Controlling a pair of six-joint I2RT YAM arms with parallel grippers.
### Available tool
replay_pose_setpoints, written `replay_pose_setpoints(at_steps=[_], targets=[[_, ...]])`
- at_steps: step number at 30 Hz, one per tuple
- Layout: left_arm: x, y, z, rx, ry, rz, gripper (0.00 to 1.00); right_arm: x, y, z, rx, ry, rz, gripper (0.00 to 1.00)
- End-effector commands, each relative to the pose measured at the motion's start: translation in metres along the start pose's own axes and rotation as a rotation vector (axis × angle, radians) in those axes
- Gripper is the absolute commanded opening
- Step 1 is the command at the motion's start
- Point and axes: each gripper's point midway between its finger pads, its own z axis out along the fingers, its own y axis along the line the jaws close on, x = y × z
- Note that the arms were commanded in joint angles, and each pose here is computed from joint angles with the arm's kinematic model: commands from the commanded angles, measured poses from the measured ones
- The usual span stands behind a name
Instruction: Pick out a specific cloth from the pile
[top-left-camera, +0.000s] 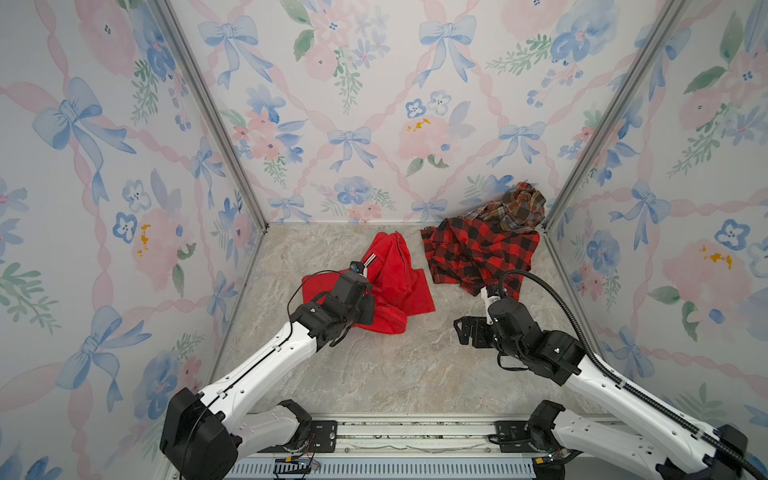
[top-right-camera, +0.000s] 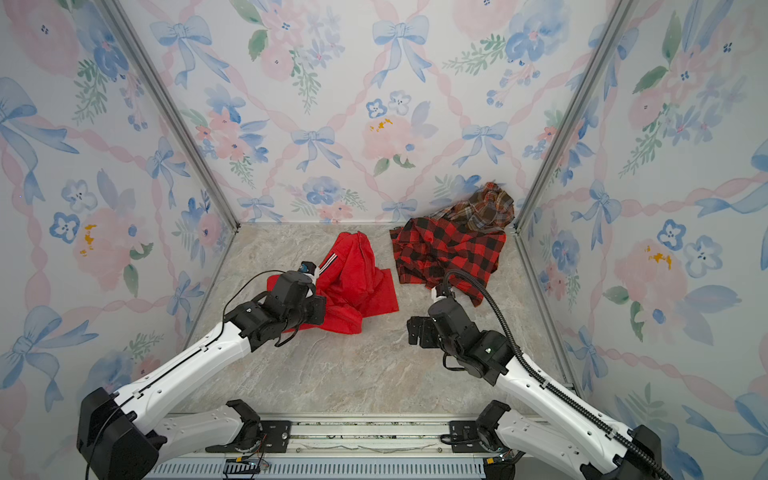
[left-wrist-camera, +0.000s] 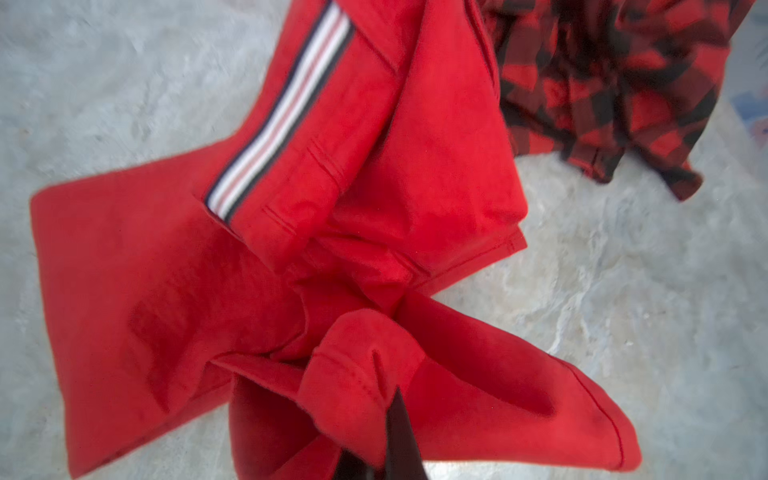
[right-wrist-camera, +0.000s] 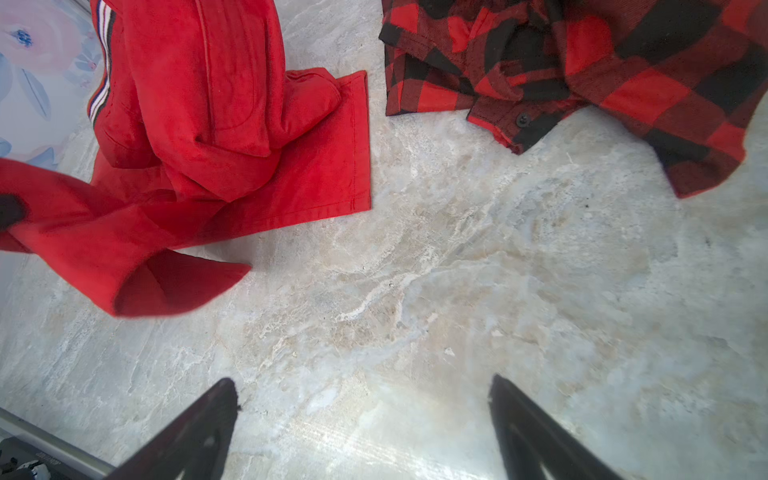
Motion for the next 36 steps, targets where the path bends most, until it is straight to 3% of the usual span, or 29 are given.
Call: replay_pose_setpoints(at_steps=[1, 7, 13, 17, 20, 23, 27, 30, 31, 32, 36], targets=[[-0.055, -0.001, -0.023, 0.01, -0.132, 0.022, 0.0, 0.004, -0.004, 0.001, 0.016, 0.02, 0.013, 0.97], [-0.122, 0.009, -0.009, -0.024, -0.237, 0.01, 0.0, 0.008, -0.006, 0.004, 0.024, 0.025, 0.014, 0.97], [-0.142, -0.003, 0.075, -0.002, -0.234, -0.015, 0.0, 0.009, -0.012, 0.003, 0.04, 0.024, 0.017, 0.97], [-0.135, 0.004, 0.147, -0.081, -0.183, -0.03, 0.0, 0.006, -0.015, -0.003, 0.047, 0.02, 0.02, 0.97], [-0.112, 0.021, 0.195, -0.205, -0.12, -0.008, 0.0, 0.005, -0.019, -0.007, 0.053, 0.012, 0.026, 0.97], [-0.085, 0.027, 0.228, -0.226, -0.045, 0.042, 0.0, 0.006, -0.024, -0.011, 0.065, 0.009, 0.036, 0.97], [-0.063, 0.027, 0.247, -0.193, 0.022, 0.082, 0.0, 0.006, -0.029, -0.011, 0.068, 0.001, 0.046, 0.97], [-0.073, 0.027, 0.234, -0.143, 0.006, 0.062, 0.02, 0.004, -0.027, -0.009, 0.06, 0.006, 0.046, 0.97], [-0.082, 0.026, 0.224, -0.123, -0.016, 0.061, 0.17, 0.004, -0.026, -0.007, 0.056, 0.01, 0.045, 0.97], [-0.092, 0.026, 0.214, -0.112, -0.038, 0.065, 0.41, 0.004, -0.025, -0.006, 0.052, 0.013, 0.044, 0.97], [-0.125, 0.025, 0.162, -0.077, -0.134, 0.072, 0.79, 0.003, -0.02, -0.001, 0.034, 0.016, 0.045, 0.97]])
